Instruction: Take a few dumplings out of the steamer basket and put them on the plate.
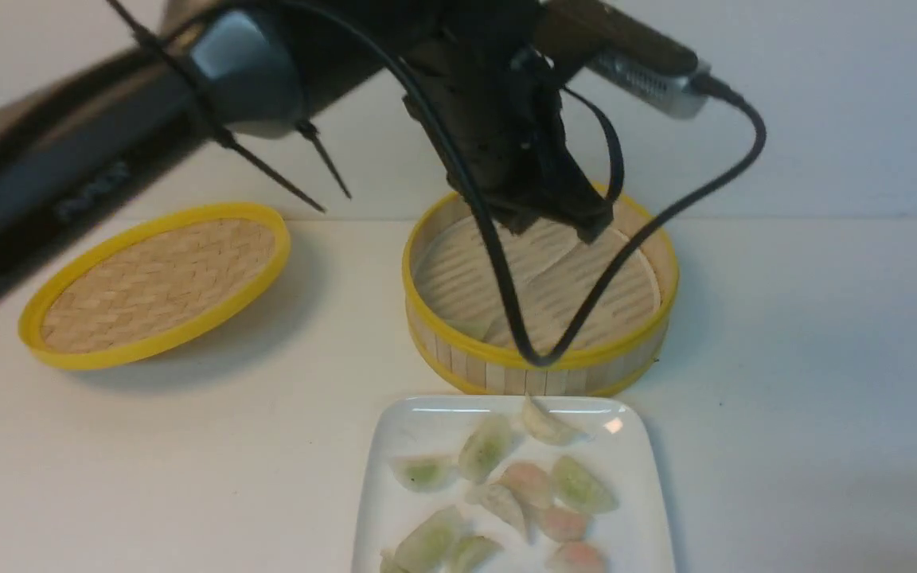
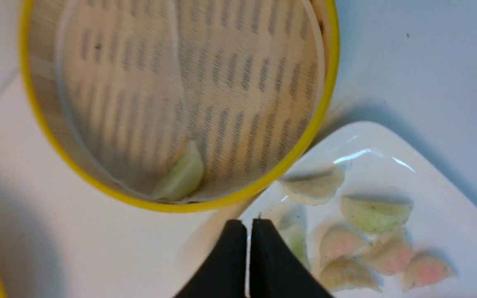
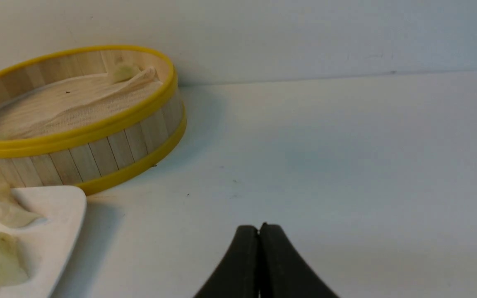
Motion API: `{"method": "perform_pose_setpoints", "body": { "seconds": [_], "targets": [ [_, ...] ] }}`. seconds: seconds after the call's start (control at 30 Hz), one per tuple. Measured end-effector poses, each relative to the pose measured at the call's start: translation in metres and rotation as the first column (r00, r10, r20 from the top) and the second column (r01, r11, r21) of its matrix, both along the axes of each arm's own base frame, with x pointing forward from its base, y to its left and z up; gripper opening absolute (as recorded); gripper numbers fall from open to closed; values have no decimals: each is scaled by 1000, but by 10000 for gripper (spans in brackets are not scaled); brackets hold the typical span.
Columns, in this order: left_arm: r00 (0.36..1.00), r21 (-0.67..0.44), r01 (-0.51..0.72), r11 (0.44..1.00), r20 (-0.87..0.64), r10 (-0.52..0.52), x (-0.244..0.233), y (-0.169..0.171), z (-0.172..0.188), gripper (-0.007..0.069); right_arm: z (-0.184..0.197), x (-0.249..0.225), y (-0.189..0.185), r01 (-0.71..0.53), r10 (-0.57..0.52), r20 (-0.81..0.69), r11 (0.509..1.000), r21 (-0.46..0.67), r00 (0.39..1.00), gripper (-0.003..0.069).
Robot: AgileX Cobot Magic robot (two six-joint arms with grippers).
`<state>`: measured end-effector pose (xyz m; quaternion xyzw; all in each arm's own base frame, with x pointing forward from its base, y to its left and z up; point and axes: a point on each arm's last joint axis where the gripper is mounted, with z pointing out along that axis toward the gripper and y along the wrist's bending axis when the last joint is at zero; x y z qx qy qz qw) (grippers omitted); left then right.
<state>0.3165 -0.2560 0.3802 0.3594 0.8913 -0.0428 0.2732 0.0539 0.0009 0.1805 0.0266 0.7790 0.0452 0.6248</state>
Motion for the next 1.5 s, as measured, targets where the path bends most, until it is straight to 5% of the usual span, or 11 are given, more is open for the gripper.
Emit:
{"method": "perform_pose_setpoints", "body": {
  "seconds": [0.17, 0.37, 0.93, 1.5],
  "targets": [
    [985, -47, -98, 994, 136, 103, -42, 48, 59, -6, 0, 0, 0, 0, 0, 0, 1000, 0, 1000, -15],
    [961, -123, -178, 976, 191, 199, -104, 106, 87, -6, 0, 0, 0, 0, 0, 0, 1000, 0, 1000, -15],
    [867, -527, -30, 849, 410, 285, -236, 208, 1, -6, 0, 0, 0, 0, 0, 0, 1000, -1, 1000, -15],
    [850, -531, -15, 847, 440, 291, -255, 225, -19, -6, 0, 0, 0, 0, 0, 0, 1000, -1, 1000, -15]
  ]
}}
